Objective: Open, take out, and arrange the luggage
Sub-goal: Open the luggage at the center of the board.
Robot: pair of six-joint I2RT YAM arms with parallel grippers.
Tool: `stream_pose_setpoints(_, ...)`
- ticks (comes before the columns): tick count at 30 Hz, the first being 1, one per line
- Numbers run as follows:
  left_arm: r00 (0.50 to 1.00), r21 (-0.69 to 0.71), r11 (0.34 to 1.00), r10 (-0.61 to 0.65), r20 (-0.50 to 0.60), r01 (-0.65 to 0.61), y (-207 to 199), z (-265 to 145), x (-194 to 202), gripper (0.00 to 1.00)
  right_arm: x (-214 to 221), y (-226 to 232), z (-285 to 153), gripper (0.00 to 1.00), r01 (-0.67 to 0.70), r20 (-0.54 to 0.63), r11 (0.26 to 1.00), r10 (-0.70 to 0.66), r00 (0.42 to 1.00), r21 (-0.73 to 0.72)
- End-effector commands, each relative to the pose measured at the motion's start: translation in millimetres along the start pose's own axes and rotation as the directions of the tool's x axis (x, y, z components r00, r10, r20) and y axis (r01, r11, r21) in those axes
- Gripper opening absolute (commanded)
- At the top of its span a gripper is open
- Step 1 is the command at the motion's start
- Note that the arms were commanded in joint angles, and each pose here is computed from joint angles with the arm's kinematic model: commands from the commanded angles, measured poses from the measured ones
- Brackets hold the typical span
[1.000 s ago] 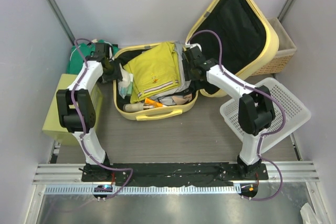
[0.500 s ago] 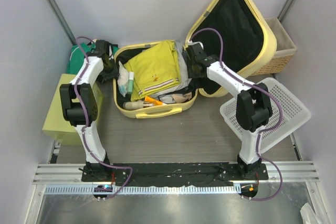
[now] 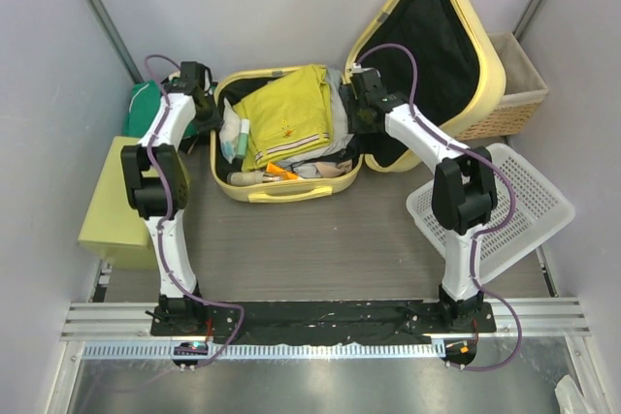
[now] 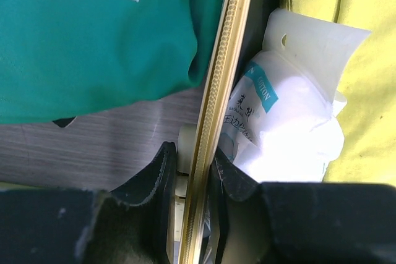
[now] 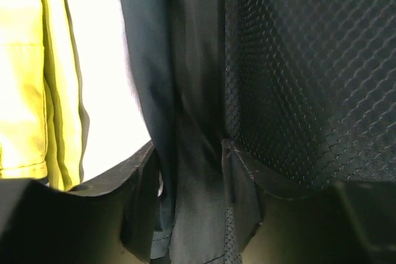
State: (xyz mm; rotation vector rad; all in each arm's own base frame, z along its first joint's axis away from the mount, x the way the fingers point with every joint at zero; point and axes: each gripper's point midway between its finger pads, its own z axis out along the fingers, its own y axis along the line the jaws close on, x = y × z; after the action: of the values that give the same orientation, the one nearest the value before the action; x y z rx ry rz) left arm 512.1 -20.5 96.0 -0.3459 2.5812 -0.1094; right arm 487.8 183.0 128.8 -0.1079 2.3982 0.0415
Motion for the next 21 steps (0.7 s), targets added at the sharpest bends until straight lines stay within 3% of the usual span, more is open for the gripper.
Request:
stream_pose_setpoints(1, 0.995, 0.247, 0.969, -0.035, 0.094, 0.01, -78.2, 6.6, -24.7, 0.3, -30.7, -25.3, 2.6, 0.52, -0.036, 0.084, 0.999, 0.033, 0.996, 0.037)
stream_pose_setpoints(3, 0.992, 0.259, 0.966, -0.025, 0.127, -0.009, -80.6, -6.6, -30.4, 0.36, -32.9, -21.5, -2.9, 0.56, -0.021, 0.086, 1.0, 0.02, 0.996, 0.009)
stream_pose_setpoints(4, 0.989, 0.262, 0.965, -0.024, 0.144, -0.015, -81.1, -12.4, -33.6, 0.48, -35.5, -19.7, -7.4, 0.59, -0.018, 0.093, 1.0, 0.018, 0.996, -0.004)
stream_pose_setpoints(10, 0.954, 0.273, 0.959, -0.01, 0.298, -0.075, -84.2, -74.8, -63.9, 0.82, -59.0, -2.9, -48.3, 0.83, 0.019, 0.161, 0.991, 0.002, 0.987, -0.132)
stream_pose_setpoints(17, 0.894, 0.23, 0.96, 0.04, 0.446, -0.158, -83.2, -151.0, -89.0, 0.99, -85.7, 17.9, -104.5, 0.88, 0.046, 0.268, 0.961, 0.03, 0.963, -0.272)
stream_pose_setpoints(21, 0.872, 0.205, 0.963, 0.056, 0.486, -0.176, -76.9, -183.5, -86.9, 1.0, -95.9, 32.2, -140.2, 0.88, 0.057, 0.363, 0.941, 0.072, 0.929, -0.333)
